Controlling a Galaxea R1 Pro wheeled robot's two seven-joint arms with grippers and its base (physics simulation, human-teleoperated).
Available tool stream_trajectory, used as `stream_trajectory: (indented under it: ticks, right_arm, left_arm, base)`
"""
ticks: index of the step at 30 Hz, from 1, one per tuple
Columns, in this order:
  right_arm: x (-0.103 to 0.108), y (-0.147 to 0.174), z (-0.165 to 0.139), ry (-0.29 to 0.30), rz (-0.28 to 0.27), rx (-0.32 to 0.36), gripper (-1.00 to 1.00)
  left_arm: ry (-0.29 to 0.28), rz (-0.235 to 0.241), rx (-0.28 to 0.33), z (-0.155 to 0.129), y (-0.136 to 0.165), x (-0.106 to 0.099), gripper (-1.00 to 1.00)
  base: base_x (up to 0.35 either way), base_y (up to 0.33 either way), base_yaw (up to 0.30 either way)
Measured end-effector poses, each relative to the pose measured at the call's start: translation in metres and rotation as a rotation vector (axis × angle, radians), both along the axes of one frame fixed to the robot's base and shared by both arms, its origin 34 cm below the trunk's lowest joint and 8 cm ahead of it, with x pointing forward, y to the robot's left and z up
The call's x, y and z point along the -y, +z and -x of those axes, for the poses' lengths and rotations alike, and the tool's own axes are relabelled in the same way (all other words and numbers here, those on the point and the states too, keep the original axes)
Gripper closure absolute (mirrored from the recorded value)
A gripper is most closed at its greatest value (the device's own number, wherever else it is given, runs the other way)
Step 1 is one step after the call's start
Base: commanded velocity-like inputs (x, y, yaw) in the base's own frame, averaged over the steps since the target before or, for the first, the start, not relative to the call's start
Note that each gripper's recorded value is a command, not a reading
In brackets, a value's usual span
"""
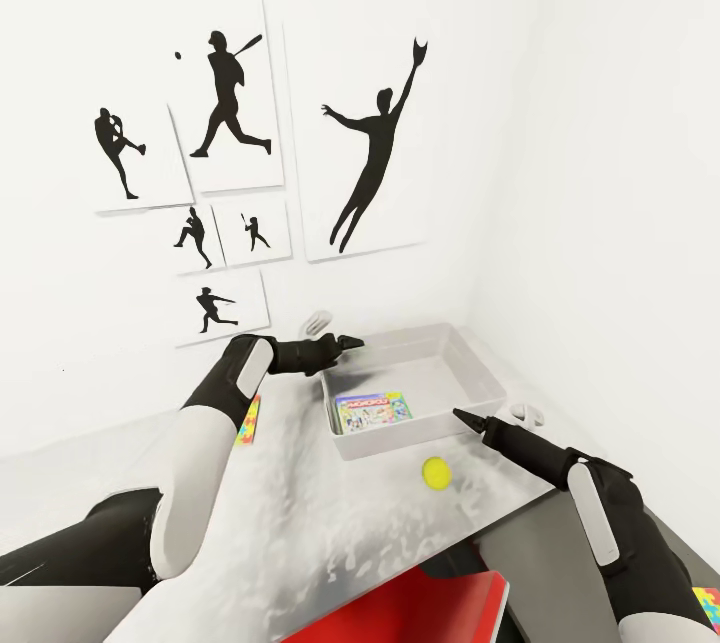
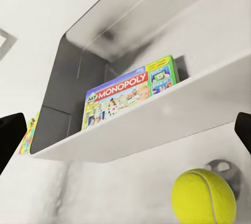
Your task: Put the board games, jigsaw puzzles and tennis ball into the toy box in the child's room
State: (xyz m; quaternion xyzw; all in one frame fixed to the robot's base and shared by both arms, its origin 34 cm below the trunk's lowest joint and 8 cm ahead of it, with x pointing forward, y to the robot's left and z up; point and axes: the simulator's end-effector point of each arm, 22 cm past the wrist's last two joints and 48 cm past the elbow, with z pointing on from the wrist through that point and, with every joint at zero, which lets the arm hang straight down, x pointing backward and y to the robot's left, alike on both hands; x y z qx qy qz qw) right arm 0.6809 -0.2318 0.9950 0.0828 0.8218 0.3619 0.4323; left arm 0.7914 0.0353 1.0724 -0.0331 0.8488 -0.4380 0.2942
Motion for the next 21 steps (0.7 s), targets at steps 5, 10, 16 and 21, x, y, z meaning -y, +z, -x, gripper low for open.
stream_trajectory:
  ticks: [5, 10, 16, 21]
  right_arm:
    - [0.000, 0.000, 0.000, 0.000, 0.000, 0.000, -1.00]
    - [0.000, 0.001, 0.000, 0.002, -0.001, 0.002, -1.00]
    - [0.000, 0.002, 0.000, 0.004, -0.002, 0.006, -1.00]
    - [0.000, 0.003, 0.000, 0.004, -0.003, 0.007, -1.00]
  left_arm:
    - [0.001, 0.001, 0.002, 0.000, 0.001, 0.000, -1.00]
    - [-0.004, 0.003, -0.002, 0.000, 0.004, -0.004, -1.00]
    - [0.011, -0.020, -0.015, -0.004, 0.018, -0.051, -1.00]
    - [0.035, 0.028, 0.029, -0.004, 0.037, -0.128, -1.00]
  base:
    - [0.000, 0.000, 0.000]
    - [0.000, 0.000, 0.000]
    - [0.000, 0.000, 0.000]
    - [-0.054, 0.000, -0.005]
